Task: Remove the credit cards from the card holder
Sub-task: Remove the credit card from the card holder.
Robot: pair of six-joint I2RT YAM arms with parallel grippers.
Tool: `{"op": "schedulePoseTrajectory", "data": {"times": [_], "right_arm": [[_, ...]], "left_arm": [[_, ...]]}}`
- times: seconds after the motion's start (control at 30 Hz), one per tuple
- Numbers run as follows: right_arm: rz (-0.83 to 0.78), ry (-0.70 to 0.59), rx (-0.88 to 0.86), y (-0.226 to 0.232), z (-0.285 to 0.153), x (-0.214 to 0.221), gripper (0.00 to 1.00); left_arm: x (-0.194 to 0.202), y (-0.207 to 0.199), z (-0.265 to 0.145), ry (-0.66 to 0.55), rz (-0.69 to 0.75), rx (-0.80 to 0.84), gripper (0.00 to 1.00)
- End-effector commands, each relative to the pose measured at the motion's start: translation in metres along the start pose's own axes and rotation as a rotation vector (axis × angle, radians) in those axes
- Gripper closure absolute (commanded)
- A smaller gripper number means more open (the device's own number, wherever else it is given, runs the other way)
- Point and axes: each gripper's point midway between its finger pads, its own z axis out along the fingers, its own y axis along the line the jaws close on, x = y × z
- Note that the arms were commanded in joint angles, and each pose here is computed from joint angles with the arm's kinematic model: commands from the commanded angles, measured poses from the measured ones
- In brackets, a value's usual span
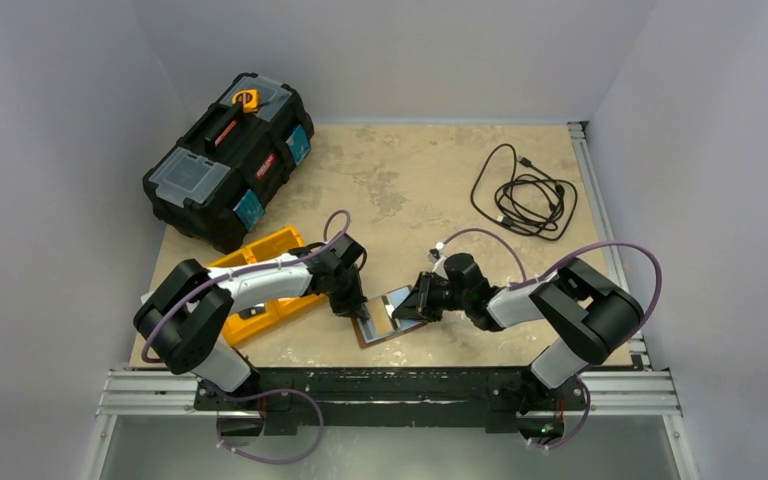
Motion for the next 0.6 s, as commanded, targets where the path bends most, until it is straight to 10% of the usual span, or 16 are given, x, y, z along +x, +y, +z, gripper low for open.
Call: {"op": "schedulePoseTrajectory", "data": {"times": [0.0,0.23,0.57], "right_arm": [[-0.008,-0.031,0.023,-0.007,-0.002,-0.004,0.93],[-0.030,-0.010,-0.007,-0.004,0.002,-0.003,0.70],[-0.019,0.025,-0.029,-0.002,0.009,-0.001,0.92]], "left_arm": [[0.003,0.078,0.014,-0.033,0.035,-0.307,1.00],[0.002,0.075,0.016,-0.026,0.045,-0.302,1.00],[0.002,0.073,0.017,-0.021,0.051,-0.299,1.00]]}}
